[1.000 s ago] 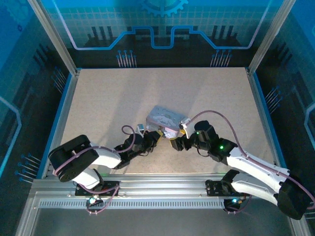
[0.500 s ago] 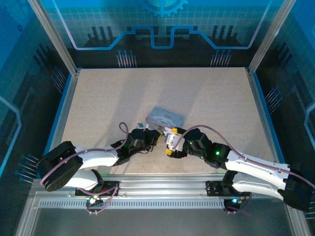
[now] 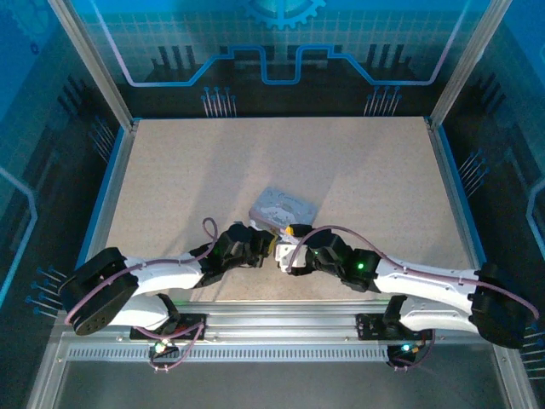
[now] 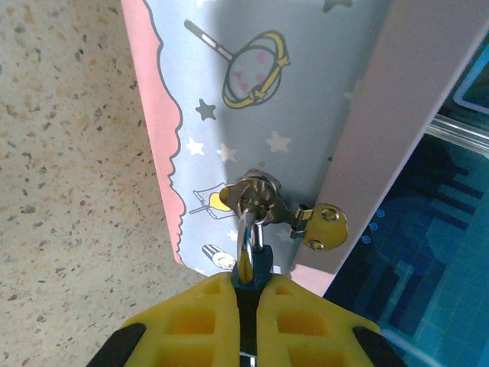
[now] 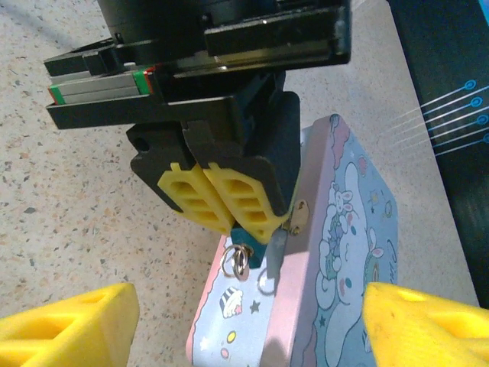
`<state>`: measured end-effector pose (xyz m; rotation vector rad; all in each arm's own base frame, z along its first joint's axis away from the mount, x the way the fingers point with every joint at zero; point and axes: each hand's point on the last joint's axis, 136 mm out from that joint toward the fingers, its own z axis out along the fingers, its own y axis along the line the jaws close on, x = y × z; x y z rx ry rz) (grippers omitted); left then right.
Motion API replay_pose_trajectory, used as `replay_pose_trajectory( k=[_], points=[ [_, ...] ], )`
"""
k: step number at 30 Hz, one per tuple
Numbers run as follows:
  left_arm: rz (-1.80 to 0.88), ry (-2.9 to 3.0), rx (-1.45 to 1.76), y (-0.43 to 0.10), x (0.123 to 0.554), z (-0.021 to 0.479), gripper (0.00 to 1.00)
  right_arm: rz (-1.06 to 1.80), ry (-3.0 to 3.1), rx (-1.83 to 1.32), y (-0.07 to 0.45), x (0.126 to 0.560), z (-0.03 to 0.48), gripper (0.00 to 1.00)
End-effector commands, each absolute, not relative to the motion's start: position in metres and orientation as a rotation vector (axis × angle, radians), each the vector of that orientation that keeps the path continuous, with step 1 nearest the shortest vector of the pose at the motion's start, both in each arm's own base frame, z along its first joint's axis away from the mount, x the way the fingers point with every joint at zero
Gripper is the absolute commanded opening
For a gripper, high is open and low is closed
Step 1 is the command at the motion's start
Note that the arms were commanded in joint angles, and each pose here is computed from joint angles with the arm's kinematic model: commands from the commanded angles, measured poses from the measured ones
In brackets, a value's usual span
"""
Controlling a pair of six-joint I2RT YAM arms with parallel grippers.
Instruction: Unlock the padlock with the key
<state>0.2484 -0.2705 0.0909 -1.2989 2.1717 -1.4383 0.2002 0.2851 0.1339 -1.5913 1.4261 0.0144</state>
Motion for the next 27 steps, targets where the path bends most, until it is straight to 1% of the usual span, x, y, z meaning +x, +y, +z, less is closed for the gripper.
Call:
replay_pose_trajectory(
  k=[1,7,9,14,21,27],
  points=[
    [-1.589,2.105,-1.338,-0.282,0.254,0.114,0.00,0.015,1.391,-1.581,0.294,0.201,0.134,0.72],
    [-1.608,2.111,-1.347,-0.285,0.253,0.113,0.00,0.014,1.425,-1.607,0.297,0.203,0.121,0.55],
    [-1.604,2.113,-1.352,-0.284,0.253,0.111,0.00,0.001,1.429,-1.602,0.297,0.205,0.119,0.48],
    [-1.603,2.118,-1.349,-0.285,0.253,0.111,0.00,-0.038,1.445,-1.594,0.293,0.211,0.115,0.38],
    [-1.608,2.132,-1.342,-0.288,0.253,0.111,0.00,-0.094,1.471,-1.581,0.288,0.220,0.112,0.29],
    [-1.623,2.145,-1.335,-0.293,0.253,0.109,0.00,-0.119,1.490,-1.570,0.286,0.225,0.111,0.26]
  ],
)
